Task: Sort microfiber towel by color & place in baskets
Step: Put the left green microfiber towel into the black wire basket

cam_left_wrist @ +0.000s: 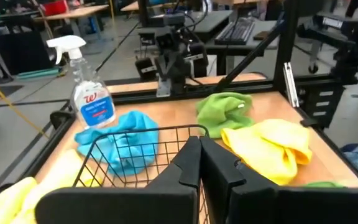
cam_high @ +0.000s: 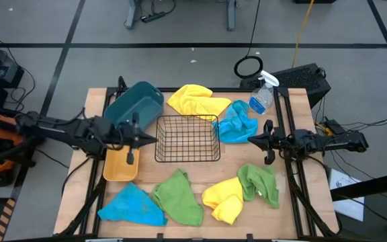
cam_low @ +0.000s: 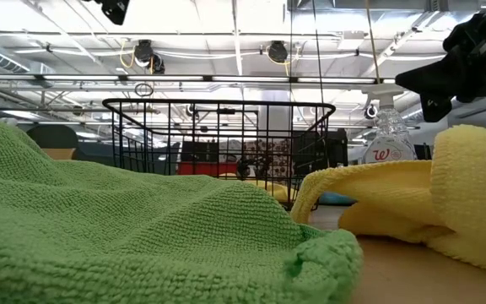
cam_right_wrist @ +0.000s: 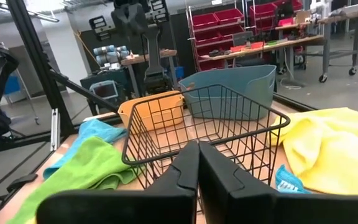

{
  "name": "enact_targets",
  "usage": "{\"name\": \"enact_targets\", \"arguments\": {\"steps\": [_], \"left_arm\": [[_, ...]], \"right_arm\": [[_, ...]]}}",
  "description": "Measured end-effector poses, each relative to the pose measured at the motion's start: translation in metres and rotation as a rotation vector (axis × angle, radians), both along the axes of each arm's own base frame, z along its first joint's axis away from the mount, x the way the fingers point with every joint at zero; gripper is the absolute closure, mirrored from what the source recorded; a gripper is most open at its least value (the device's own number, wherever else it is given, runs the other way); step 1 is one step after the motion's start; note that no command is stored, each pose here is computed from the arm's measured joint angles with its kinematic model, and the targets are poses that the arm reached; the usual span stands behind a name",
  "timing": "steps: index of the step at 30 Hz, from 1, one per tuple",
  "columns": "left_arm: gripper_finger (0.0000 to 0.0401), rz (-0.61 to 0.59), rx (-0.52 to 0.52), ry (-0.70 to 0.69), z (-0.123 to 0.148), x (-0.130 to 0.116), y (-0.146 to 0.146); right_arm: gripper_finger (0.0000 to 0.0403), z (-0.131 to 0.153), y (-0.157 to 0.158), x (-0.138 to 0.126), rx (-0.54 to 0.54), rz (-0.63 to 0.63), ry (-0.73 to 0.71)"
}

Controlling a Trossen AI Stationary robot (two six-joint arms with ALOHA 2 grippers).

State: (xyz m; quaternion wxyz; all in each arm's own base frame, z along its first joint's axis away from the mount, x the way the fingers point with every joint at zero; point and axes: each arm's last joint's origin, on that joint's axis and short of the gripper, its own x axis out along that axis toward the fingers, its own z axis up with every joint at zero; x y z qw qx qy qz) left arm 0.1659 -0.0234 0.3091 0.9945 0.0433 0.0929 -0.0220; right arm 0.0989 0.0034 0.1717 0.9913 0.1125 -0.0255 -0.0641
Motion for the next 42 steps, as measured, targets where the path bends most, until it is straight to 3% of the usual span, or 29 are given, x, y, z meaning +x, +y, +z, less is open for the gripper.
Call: {"name": "enact_targets", "arguments": {"steps": [4, 9, 17, 26, 29, 34, 42], "left_arm": [[0.0393, 0.004, 0.009, 0.008, -0.003, 0.011, -0.008], [0.0393, -0.048, 0.038, -0.093, 0.004, 0.020, -0.019], [0.0393, -0.005, 0.079, -0.175, 0.013, 0.021, -0.024], [0.0393, 0.013, 0.069, -0.234, 0.073, 0.026, -0.025], [0.0393, 0.014, 0.083, -0.192, 0.091, 0.033, -0.026], [0.0393, 0.003, 0.091, -0.165, 0.105, 0.051, -0.033], [0.0393, -0.028, 0.085, -0.058, 0.091, 0.066, -0.044]], "right_arm": [[0.0403, 0.008, 0.000, -0.001, -0.025, -0.001, -0.032], [0.0403, 0.028, -0.001, -0.006, -0.052, -0.005, -0.086], [0.0403, 0.097, -0.004, -0.027, -0.182, -0.094, -0.279], [0.0403, 0.173, -0.004, -0.027, -0.298, -0.129, -0.320], [0.0403, 0.193, -0.003, -0.014, -0.324, -0.127, -0.284], [0.0403, 0.206, 0.000, 0.017, -0.351, -0.087, -0.093], [0.0403, 0.166, 0.011, 0.052, -0.247, 0.030, 0.369]]}}
